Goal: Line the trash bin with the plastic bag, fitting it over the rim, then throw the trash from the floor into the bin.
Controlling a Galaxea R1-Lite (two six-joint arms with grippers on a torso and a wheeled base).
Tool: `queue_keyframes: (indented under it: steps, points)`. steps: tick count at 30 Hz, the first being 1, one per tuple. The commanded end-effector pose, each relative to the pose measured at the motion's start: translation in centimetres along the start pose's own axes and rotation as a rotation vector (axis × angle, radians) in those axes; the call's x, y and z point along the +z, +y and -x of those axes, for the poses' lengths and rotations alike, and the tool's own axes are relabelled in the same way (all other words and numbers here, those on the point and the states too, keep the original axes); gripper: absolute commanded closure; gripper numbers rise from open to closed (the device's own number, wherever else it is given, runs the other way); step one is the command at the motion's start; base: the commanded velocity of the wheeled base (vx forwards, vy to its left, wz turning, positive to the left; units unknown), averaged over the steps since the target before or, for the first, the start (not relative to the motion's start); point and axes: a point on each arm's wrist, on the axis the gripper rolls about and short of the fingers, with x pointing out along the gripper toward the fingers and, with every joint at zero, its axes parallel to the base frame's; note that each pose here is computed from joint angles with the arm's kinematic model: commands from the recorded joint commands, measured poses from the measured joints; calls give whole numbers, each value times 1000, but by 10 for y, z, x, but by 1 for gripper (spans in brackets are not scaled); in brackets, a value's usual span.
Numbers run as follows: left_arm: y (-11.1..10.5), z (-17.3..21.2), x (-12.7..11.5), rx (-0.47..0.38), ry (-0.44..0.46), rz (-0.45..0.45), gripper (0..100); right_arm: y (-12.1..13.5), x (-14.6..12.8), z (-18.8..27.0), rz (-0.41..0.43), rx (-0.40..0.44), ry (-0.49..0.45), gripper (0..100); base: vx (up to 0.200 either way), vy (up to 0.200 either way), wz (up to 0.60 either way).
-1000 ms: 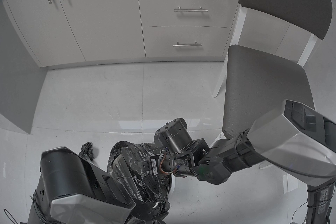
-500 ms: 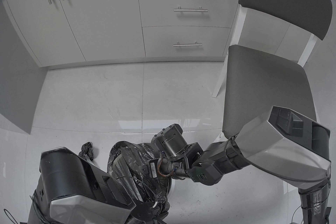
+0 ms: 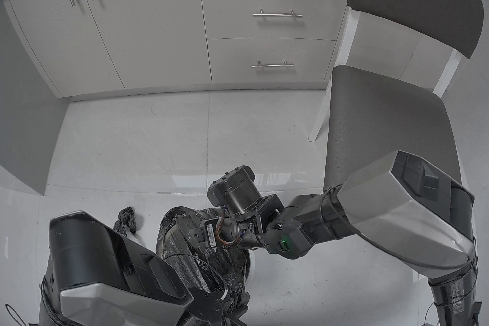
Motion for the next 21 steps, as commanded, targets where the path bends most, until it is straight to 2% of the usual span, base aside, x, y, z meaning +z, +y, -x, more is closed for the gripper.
queue_keyframes:
  steps: [1, 7, 14, 21]
  points:
    - [-1, 2, 4, -4, -16, 3, 100, 1, -7, -8, 11, -7, 28, 0, 0, 0, 0]
    - [-1, 5, 7, -7, -32, 6, 100, -3, -18, -15, 17, -50, 88, 0, 0, 0, 0]
    - [-1, 5, 7, -7, -33, 6, 100, -7, -22, -23, 30, -175, 52, 0, 0, 0, 0]
    - [-1, 3, 5, -2, -25, 3, 100, -12, -22, -22, 35, -246, 56, 0, 0, 0, 0]
